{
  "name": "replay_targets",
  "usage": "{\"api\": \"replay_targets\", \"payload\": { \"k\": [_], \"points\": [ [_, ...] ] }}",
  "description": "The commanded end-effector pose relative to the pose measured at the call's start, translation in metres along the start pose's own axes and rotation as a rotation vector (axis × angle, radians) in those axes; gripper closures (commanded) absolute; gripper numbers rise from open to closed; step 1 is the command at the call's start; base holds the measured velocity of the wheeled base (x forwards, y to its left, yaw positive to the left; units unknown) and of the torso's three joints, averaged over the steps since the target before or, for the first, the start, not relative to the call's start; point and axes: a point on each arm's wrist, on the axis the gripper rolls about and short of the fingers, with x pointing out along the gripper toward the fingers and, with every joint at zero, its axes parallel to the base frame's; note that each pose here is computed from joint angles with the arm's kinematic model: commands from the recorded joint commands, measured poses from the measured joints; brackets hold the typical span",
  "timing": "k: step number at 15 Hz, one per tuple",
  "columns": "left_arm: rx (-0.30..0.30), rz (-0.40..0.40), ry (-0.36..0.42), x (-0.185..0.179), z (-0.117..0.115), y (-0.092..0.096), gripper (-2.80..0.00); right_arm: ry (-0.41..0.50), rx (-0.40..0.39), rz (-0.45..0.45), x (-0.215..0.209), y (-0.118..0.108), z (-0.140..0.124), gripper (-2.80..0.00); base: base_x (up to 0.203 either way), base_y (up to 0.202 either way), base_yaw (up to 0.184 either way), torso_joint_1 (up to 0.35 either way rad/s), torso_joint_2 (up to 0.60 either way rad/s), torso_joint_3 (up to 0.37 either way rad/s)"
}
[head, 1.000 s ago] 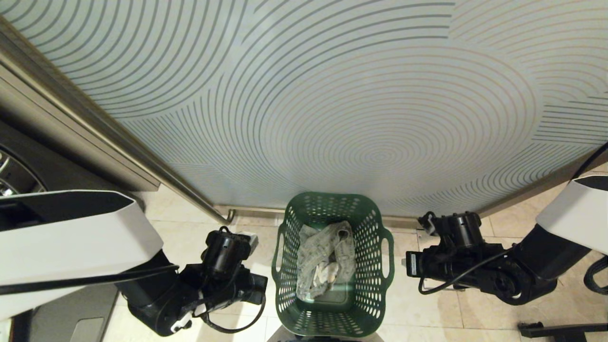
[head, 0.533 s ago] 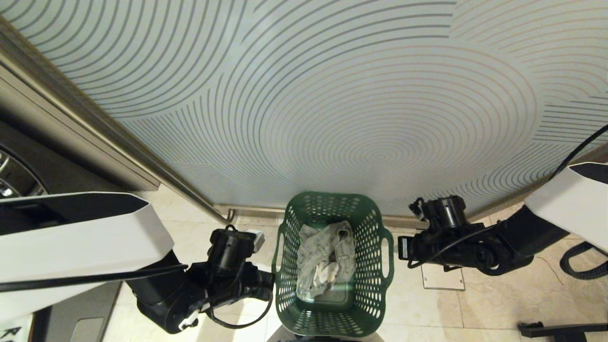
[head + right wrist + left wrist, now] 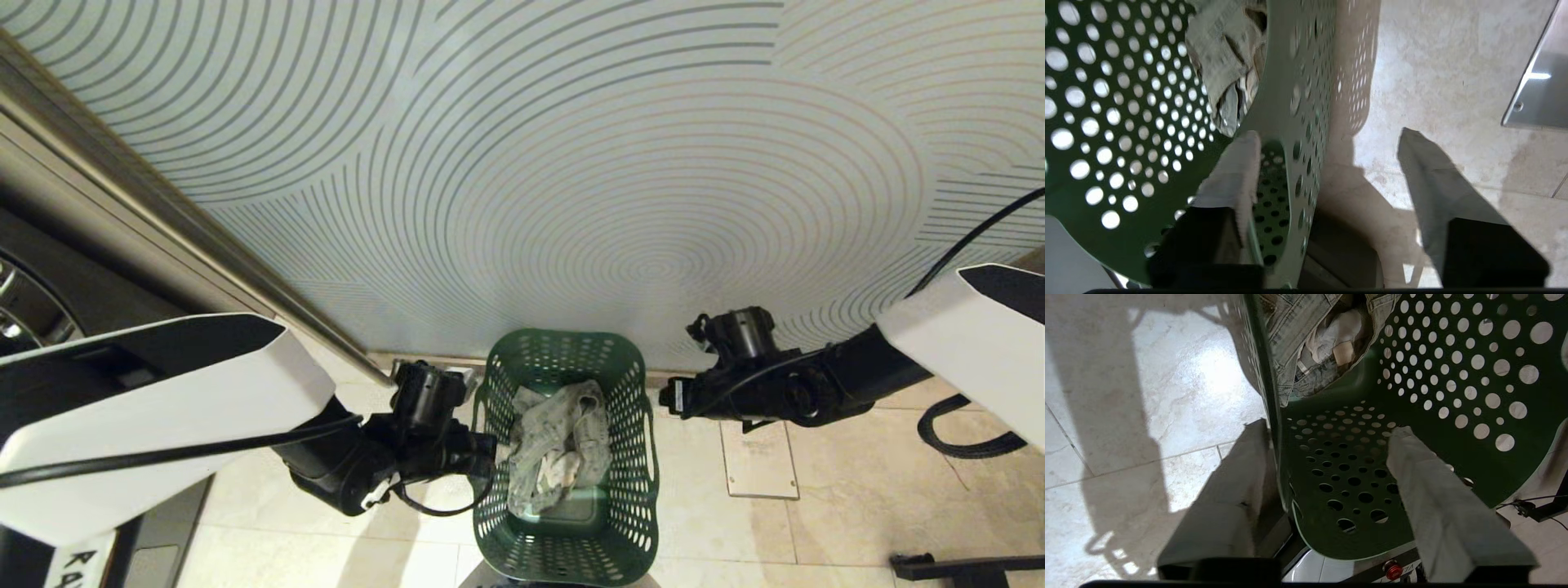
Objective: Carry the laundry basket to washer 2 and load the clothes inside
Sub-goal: Pick up the clothes basket and put it beside the washing machine
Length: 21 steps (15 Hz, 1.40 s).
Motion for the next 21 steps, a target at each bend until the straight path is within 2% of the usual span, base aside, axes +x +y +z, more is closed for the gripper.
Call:
{"api": "replay_targets", "payload": {
  "k": [1,5,10,14,16,18,21],
  "points": [
    [0.001,0.002,0.012,0.005,0.002,-0.001,-2.80,-0.011,0.000,0.010,0.005,0.003,0.005,-2.80,0.000,0.000,0.000,0.000,0.00,0.000],
    [0.001,0.048,0.021,0.005,-0.001,0.000,-2.80,-0.011,-0.005,0.029,-0.009,0.016,0.008,-2.80,0.000,0.000,0.000,0.000,0.00,0.000],
    [-0.013,0.073,0.064,0.011,-0.011,0.003,-2.80,0.085,0.034,0.028,-0.048,0.034,0.005,-2.80,0.000,0.000,0.000,0.000,0.00,0.000],
    [-0.024,0.099,0.056,0.009,-0.011,-0.002,-2.80,0.102,0.018,0.036,-0.060,0.037,-0.002,-2.80,0.000,0.000,0.000,0.000,0.00,0.000],
    [-0.012,0.090,0.065,0.004,-0.014,-0.010,-2.80,0.125,0.020,0.027,-0.053,0.035,-0.008,-2.80,0.000,0.000,0.000,0.000,0.00,0.000],
    [0.003,0.136,0.068,0.007,-0.019,-0.015,-2.80,0.153,0.021,0.020,-0.042,0.032,-0.014,-2.80,0.000,0.000,0.000,0.000,0.00,0.000],
    [-0.031,0.135,0.075,0.007,-0.023,-0.018,-2.80,0.185,0.023,0.022,-0.025,0.029,-0.023,-2.80,0.000,0.000,0.000,0.000,0.00,0.000]
  ]
}}
